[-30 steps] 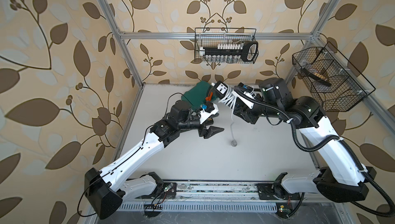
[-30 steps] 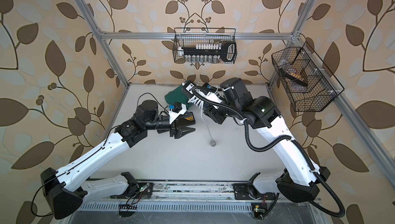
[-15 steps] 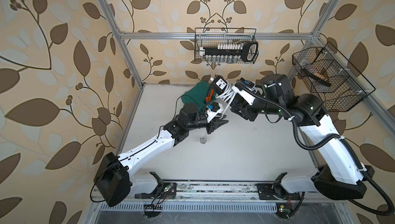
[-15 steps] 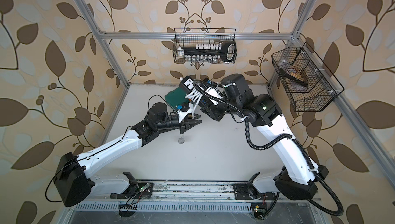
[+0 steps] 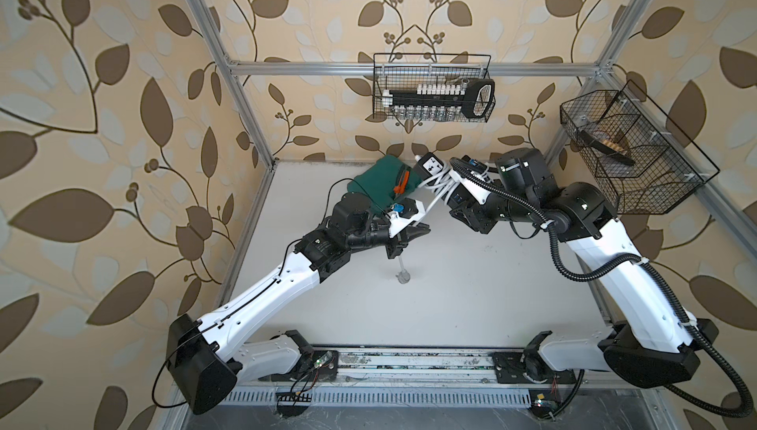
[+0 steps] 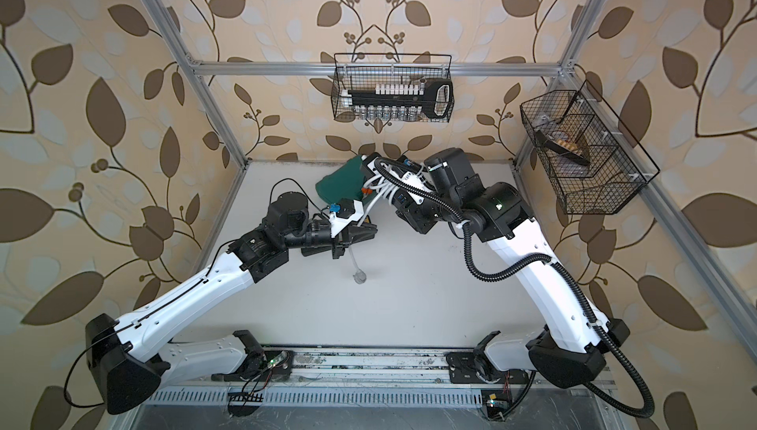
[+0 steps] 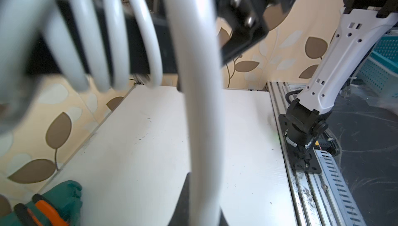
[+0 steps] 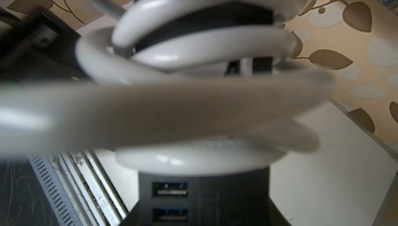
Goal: Unwrap the cord wrapped around the power strip
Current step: Unwrap the power cord from the power strip.
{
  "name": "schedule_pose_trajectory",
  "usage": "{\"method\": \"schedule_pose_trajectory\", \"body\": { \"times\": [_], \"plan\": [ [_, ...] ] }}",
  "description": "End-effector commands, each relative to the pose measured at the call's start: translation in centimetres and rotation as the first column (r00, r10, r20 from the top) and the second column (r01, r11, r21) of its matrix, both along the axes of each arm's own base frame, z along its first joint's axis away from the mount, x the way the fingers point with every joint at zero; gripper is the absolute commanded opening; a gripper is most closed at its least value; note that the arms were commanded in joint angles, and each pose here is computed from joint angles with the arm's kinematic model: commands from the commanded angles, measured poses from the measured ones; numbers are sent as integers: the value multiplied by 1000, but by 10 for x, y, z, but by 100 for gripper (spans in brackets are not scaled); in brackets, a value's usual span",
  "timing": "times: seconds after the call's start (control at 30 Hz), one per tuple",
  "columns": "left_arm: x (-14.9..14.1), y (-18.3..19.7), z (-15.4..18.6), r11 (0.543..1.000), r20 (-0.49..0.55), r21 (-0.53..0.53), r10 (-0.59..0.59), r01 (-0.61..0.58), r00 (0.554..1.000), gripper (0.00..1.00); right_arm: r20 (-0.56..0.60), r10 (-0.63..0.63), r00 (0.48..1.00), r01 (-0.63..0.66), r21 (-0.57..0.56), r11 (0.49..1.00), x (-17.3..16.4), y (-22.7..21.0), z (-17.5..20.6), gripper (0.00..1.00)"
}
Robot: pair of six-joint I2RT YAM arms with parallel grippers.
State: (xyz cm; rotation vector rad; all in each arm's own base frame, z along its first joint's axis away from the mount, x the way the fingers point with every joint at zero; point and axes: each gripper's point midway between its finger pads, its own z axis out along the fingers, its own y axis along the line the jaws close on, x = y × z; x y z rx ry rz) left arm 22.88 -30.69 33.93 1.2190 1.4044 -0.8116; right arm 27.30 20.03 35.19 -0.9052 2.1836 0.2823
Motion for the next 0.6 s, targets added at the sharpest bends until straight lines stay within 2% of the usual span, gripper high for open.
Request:
{"method": "schedule_pose_trajectory", "body": {
  "times": [0.0, 0.17, 0.3, 0.43, 0.57],
  "plan": [
    [-10, 14, 28, 999, 79, 38, 23, -26, 997, 0, -4, 18, 1000, -18, -53, 998, -4, -7, -18, 0],
    [9, 27, 30, 981, 92, 125, 139, -150, 986, 0, -121, 170, 978, -174, -16, 985, -36, 5, -54, 0],
    [32, 35, 23, 953, 40, 191, 231, -234, 972, 0, -180, 238, 954, -235, 39, 971, -56, 11, -65, 0],
    [52, 42, 14, 934, -14, 213, 297, -288, 955, 0, -187, 281, 941, -270, 85, 959, -68, 15, -61, 0],
    [69, 53, 11, 912, -51, 221, 365, -346, 929, 0, -172, 242, 955, -236, 58, 970, -65, 7, -60, 0]
  ]
}}
